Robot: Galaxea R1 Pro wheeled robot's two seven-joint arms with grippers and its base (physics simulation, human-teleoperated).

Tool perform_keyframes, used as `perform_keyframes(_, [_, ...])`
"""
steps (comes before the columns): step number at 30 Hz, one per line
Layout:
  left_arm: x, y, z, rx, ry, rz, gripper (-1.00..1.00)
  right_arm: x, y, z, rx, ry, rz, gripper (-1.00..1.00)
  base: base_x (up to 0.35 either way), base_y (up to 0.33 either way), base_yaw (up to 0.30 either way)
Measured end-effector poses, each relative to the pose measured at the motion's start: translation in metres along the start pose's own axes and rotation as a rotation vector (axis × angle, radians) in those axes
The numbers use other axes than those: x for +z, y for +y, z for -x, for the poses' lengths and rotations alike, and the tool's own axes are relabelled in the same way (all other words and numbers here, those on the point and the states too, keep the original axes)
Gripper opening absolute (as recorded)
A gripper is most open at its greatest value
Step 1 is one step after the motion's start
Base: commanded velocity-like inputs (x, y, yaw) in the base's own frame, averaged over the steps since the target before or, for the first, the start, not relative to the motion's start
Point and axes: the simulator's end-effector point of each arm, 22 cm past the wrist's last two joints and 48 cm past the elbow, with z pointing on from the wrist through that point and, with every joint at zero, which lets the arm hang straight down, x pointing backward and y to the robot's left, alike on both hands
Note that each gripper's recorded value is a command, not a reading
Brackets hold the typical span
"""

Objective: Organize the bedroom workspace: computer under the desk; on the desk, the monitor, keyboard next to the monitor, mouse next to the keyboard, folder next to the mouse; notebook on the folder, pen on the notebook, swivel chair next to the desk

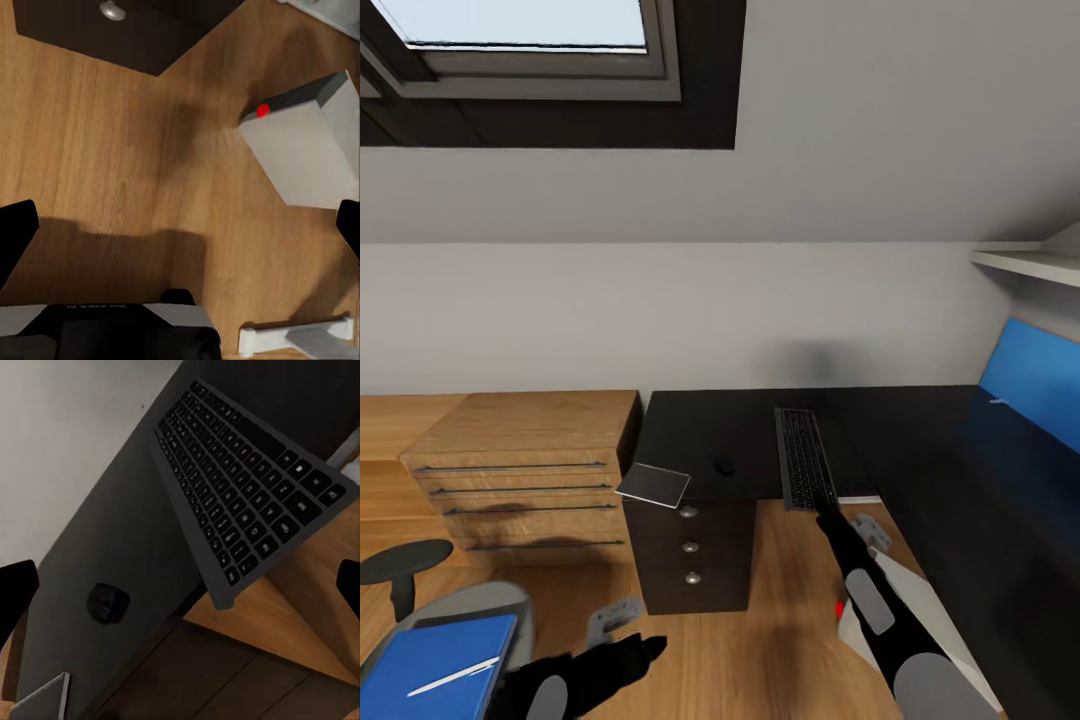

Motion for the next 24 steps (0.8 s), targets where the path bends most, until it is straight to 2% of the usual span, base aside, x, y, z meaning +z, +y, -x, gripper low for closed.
perform_keyframes(3, [0.008,0.002,-0.011,-0.01,0.031,0.003,1.0,0.002,-0.002,0.0,-0.004,-0.004,0.003,1.0,0.0,0.0,0.0])
perform_keyframes(10, [0.016,0.007,-0.002,-0.026,-0.018,0.007,1.0,0.006,-0.012,-0.002,-0.007,-0.001,-0.006,1.0,0.0,0.0,0.0])
perform_keyframes(16, [0.022,0.01,-0.003,-0.027,-0.021,0.006,1.0,0.009,-0.022,-0.001,-0.009,0.003,0.0,1.0,0.0,0.0,0.0])
perform_keyframes(20, [0.026,0.011,-0.004,-0.029,-0.021,0.003,1.0,0.011,-0.013,0.003,0.039,-0.007,0.073,1.0,0.0,0.0,0.0])
perform_keyframes(22, [0.028,0.011,-0.004,-0.029,-0.02,-0.002,1.0,0.01,-0.004,0.009,0.088,-0.011,0.147,1.0,0.0,0.0,0.0])
perform_keyframes(24, [0.031,0.011,-0.005,-0.029,-0.019,-0.003,1.0,0.007,0.009,0.009,0.124,0.025,0.239,1.0,0.0,0.0,0.0])
